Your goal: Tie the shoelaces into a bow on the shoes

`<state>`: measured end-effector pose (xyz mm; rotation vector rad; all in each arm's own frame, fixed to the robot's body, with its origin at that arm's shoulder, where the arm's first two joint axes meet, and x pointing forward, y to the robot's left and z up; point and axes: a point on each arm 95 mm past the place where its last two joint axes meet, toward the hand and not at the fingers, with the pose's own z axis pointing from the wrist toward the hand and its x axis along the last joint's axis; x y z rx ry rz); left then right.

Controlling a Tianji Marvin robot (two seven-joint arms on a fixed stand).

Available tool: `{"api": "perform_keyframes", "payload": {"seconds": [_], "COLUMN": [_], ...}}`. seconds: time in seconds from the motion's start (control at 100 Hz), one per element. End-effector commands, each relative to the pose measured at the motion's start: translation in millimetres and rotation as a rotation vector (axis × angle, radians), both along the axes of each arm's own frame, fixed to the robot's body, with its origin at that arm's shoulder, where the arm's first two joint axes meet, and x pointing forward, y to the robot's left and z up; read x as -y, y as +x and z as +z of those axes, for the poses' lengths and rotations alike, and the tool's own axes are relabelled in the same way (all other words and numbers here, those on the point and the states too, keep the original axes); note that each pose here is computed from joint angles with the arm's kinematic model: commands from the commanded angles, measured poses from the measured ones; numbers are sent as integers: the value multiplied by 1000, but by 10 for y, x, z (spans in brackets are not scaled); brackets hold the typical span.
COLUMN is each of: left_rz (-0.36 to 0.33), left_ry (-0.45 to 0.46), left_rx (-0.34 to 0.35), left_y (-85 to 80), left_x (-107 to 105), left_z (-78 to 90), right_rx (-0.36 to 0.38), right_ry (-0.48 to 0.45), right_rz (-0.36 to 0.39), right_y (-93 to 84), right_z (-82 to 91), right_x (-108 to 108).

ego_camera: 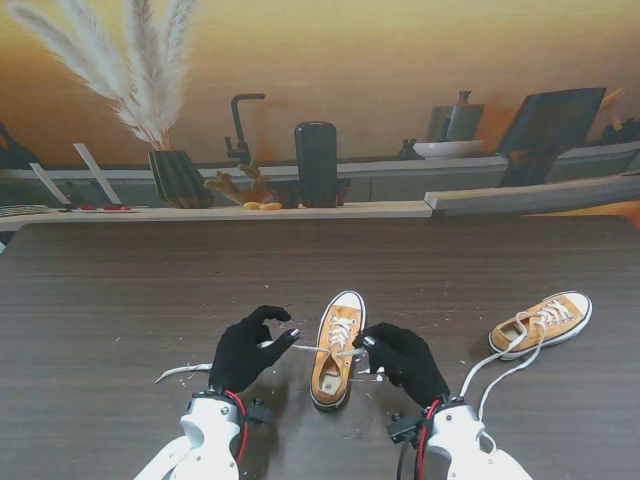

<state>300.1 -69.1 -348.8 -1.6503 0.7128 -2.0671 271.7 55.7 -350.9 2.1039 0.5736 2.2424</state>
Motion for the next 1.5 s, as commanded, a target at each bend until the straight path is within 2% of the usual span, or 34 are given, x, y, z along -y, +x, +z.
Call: {"api": "perform_keyframes", "payload": {"seconds": [0.0, 0.13, 0.3, 0.43, 0.63, 0.87, 1.09, 1.49], "left_rz": [-56, -163, -267, -314, -350, -359, -353, -263], "left_ry": [2, -57, -28, 32, 50, 53, 55, 20], "left_rx": [5, -12, 0, 4, 10, 23, 23, 7], "left_y": [-20, -40, -28, 12, 67, 106, 114, 143], "left_x": [-5, 7, 38, 103, 273, 460, 558, 627], "left_z": [62, 94, 92, 69, 16, -13, -22, 22], "right_rx": [26, 55, 80, 90, 118, 149, 156, 166], "right_ry": [0, -13, -42, -62, -94, -113, -126, -178], "right_rz": [14, 18, 39, 67, 110, 143, 174, 199], "right_y": [7, 28, 43, 45, 60, 48, 12, -39], "right_z": [108, 217, 346, 408, 501, 571, 558, 525], "right_x": [-37, -56, -84, -130, -229, -353, -409, -345]}}
